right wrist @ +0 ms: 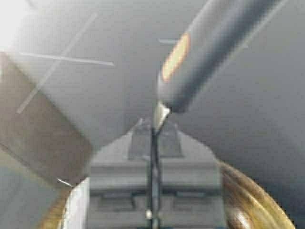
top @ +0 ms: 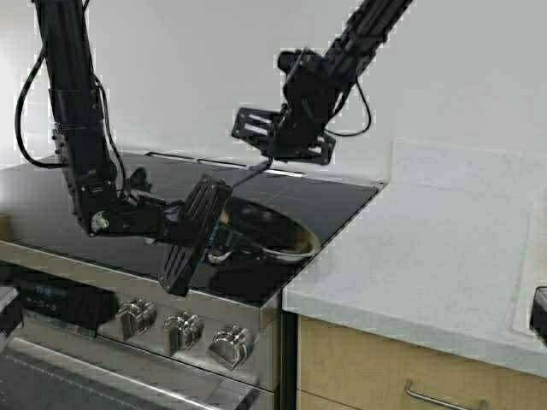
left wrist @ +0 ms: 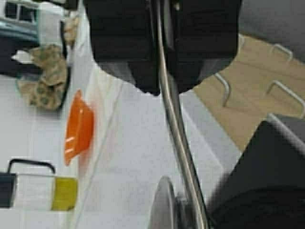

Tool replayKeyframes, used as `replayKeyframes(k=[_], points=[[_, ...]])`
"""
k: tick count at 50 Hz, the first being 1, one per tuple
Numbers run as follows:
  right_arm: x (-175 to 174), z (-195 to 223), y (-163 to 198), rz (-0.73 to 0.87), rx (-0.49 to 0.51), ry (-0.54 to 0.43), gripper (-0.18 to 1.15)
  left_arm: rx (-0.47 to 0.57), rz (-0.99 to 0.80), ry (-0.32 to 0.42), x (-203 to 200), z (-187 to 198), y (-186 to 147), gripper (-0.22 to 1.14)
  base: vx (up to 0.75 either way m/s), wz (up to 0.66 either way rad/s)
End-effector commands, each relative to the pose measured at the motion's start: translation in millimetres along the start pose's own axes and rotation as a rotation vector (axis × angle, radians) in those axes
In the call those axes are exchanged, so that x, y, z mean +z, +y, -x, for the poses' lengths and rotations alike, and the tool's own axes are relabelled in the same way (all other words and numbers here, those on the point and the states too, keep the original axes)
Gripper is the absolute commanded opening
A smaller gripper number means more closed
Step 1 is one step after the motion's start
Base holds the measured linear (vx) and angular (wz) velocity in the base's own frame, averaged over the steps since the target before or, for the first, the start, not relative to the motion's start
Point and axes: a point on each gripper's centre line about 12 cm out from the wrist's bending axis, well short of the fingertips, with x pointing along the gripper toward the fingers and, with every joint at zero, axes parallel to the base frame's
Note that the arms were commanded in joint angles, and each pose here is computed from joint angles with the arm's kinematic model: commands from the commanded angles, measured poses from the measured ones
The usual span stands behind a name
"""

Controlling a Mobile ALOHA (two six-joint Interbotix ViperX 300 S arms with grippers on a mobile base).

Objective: Add oil to the pan and cook the shrimp and serve it

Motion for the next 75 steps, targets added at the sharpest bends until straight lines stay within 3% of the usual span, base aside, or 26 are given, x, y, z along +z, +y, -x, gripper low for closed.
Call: replayKeyframes(k=[1, 27, 52, 63, 75], points=[[40, 9, 17, 0.027, 0.033, -0.069, 0.08, -0.08, -0.018, -0.017, 3, -3, -13, 0.03, 0.0, 0.0], [47, 14, 1, 0.068, -0.007, -0.073, 0.08, -0.142, 0.064, -0.032, 1, -4, -3, 0.03, 0.0, 0.0], [31, 31, -57, 0.037, -0.155, -0.086, 0.08, -0.231, 0.199, -0.014, 0, -13, 8, 0.03, 0.0, 0.0], [33, 30, -56, 0.009, -0.152, -0.094, 0.08, -0.315, 0.264, -0.005, 0, -13, 8, 0.03, 0.0, 0.0], [32, 26, -33, 0.007, -0.095, -0.079, 0.08, -0.302, 0.293, 0.02, -5, -14, 17, 0.03, 0.0, 0.0]])
